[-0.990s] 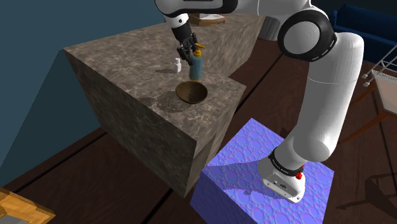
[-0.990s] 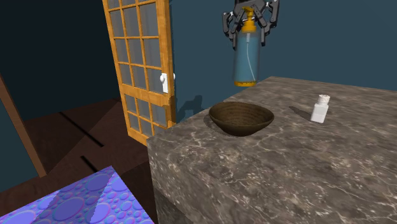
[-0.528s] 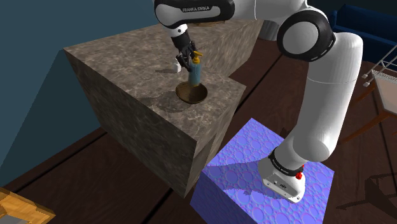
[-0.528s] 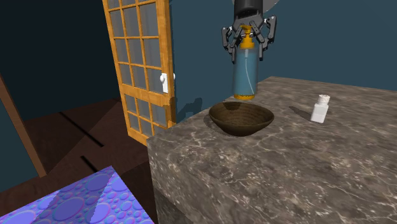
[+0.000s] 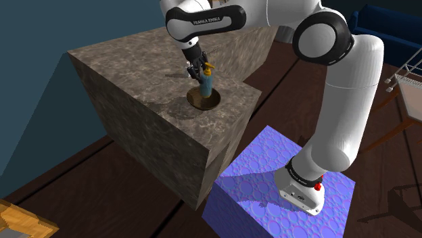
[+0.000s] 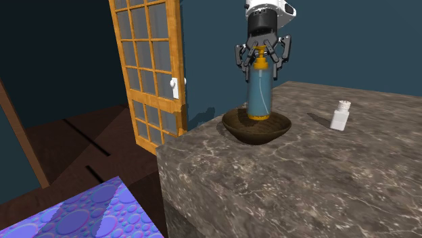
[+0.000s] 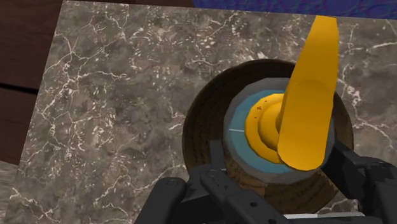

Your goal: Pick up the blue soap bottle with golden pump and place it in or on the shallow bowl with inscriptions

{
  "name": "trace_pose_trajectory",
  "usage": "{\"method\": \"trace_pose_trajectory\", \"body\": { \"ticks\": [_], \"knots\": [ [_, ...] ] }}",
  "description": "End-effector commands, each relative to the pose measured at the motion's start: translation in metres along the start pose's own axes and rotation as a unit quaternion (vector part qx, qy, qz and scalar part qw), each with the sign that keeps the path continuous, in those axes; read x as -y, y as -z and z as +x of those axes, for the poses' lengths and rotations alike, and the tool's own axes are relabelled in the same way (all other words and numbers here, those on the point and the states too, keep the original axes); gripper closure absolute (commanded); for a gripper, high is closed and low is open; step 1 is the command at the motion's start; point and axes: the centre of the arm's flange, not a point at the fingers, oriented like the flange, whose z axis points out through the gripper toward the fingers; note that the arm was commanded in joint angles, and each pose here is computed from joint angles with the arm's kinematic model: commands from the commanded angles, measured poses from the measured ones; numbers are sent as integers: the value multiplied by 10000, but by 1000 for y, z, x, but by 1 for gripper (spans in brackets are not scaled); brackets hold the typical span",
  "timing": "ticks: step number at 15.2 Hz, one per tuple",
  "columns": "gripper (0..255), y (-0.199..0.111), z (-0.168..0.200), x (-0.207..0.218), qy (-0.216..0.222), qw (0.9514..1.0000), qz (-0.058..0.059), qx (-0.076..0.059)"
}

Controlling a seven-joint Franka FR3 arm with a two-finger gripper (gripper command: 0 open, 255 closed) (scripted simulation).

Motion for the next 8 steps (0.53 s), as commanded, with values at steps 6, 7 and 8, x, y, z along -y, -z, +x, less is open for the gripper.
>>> {"method": "trace_pose_trajectory", "body": {
  "ticks": [6,7,8],
  "knots": [
    [255,-2,1,0,-1,10000,-1,-4],
    [0,-2,1,0,-1,10000,-1,-4],
    [0,-2,1,0,-1,10000,-1,-4]
  ]
}}
